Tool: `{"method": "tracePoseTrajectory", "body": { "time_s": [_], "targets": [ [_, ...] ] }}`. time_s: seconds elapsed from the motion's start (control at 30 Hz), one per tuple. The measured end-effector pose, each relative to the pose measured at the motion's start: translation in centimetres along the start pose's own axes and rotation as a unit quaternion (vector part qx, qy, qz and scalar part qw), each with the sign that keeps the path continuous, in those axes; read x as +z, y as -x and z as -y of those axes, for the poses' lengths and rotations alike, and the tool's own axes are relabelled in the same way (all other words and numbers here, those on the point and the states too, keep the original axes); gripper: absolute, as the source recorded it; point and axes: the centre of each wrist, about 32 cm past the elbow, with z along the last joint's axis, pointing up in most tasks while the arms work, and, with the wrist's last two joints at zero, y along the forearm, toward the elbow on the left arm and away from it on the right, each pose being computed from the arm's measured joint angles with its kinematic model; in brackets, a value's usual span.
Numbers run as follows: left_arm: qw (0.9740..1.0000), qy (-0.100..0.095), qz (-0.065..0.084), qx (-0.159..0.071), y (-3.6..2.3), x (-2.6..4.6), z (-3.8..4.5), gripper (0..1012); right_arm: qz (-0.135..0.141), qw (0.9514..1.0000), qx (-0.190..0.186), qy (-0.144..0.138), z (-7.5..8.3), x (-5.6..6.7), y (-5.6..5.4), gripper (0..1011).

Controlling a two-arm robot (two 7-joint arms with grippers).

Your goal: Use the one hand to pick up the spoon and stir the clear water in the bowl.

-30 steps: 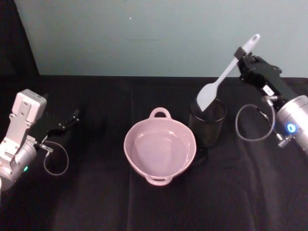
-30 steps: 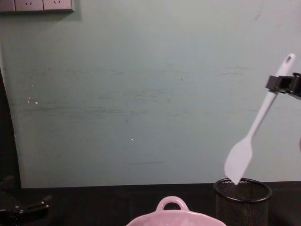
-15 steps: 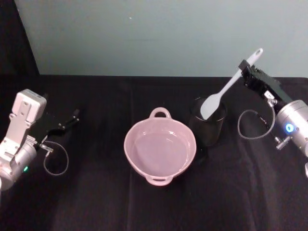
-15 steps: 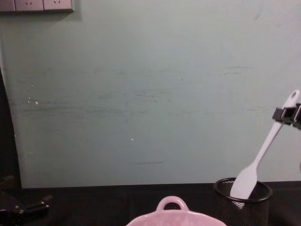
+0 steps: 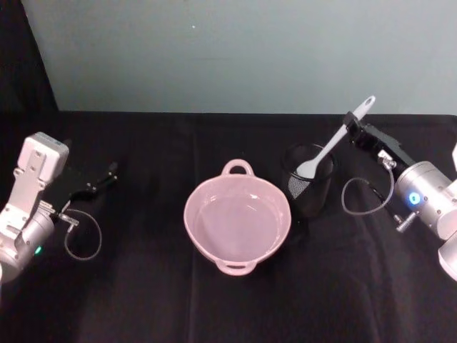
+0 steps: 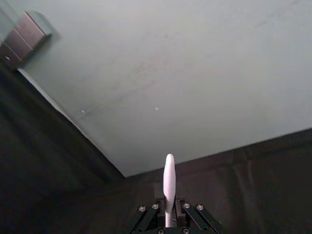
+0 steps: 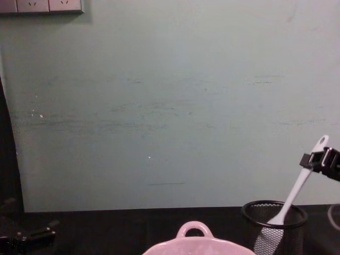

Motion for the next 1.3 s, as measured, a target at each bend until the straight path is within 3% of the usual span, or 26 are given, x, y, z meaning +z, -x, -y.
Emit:
{"method": "tracePoseTrajectory", "body": {
  "time_s": [0.3, 0.9, 1.13, 1.3],
  "targets": [
    [1.0, 0.0, 0.0, 0.0, 0.0, 0.0, 0.0, 1011, -0.001, 0.9998, -0.008, 0.016, -0.16, -0.57, -0.18, 111],
    [1.0, 0.0, 0.0, 0.0, 0.0, 0.0, 0.0, 1011, 0.0, 0.9998, -0.008, 0.016, -0.27, -0.88, -0.3, 113],
    [1.0, 0.0, 0.0, 0.0, 0.0, 0.0, 0.0, 1011, 0.0, 0.9998, -0.007, 0.016, -0.26, -0.87, -0.28, 291],
    [1.0, 0.0, 0.0, 0.0, 0.0, 0.0, 0.0, 1011, 0.0, 0.9998, -0.007, 0.016, -0.25, -0.87, -0.28, 471]
  ]
}}
